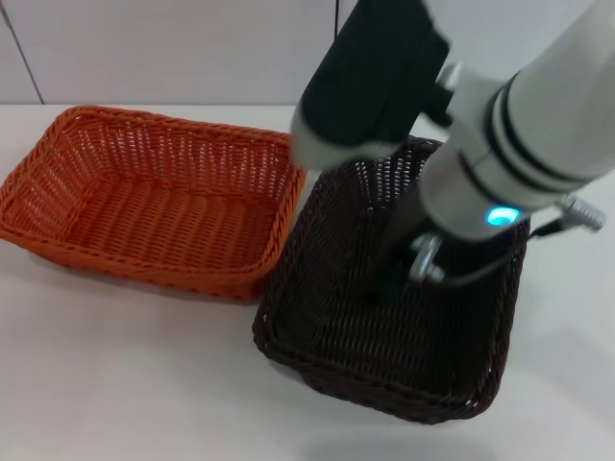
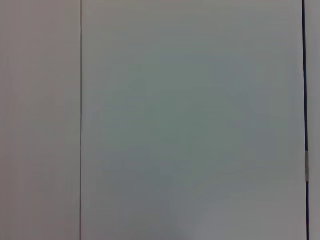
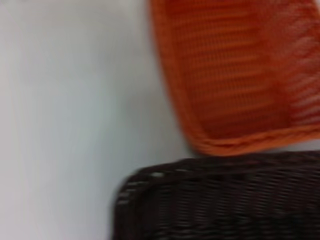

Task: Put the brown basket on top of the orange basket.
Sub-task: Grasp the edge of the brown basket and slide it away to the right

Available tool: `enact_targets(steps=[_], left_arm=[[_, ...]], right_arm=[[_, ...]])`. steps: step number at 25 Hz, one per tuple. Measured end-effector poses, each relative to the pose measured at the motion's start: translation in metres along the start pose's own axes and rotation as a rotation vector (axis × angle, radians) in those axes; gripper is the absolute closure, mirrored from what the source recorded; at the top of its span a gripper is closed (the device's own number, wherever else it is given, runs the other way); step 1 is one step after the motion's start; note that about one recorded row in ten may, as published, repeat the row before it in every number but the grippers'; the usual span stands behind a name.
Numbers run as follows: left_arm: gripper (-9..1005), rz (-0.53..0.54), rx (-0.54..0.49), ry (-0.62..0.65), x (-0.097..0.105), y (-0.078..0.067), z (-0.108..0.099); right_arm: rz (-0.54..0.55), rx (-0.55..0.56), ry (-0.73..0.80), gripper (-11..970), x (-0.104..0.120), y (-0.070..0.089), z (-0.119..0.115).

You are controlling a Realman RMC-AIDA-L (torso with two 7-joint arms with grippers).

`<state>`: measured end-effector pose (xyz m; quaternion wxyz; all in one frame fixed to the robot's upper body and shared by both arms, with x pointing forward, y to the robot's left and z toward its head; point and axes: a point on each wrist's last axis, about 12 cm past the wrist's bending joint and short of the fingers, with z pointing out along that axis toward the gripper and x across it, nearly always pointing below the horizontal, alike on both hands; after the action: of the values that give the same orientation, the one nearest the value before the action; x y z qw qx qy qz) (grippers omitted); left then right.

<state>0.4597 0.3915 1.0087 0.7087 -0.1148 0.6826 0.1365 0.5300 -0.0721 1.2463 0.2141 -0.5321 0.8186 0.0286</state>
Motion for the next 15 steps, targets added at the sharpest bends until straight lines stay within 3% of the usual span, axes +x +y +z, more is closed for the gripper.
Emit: enact_targets(steps=[3, 4, 5, 9, 15], left_arm=[[255, 0.001, 0.001, 0.001, 0.0, 0.0, 0.0], [255, 0.001, 0.001, 0.001, 0.0, 0.0, 0.0], [255, 0.001, 0.001, 0.001, 0.0, 0.0, 0.0], [255, 0.002, 0.007, 0.0, 0.0, -0.001, 0.001], [255, 0.002, 0.009, 0.001, 0.0, -0.002, 0.001]], right_arm=[[0.059, 0.065, 0.009, 182, 0.005, -0.02, -0.001], [0.098, 0.102, 0.012, 182, 0.008, -0.034, -0.001], [0.098, 0.102, 0.012, 181, 0.008, -0.034, -0.001], [0.172, 0.19, 0.043, 180, 0.018, -0.064, 0.006], [0.219, 0.215, 0.075, 179, 0.025, -0.088, 0.011]])
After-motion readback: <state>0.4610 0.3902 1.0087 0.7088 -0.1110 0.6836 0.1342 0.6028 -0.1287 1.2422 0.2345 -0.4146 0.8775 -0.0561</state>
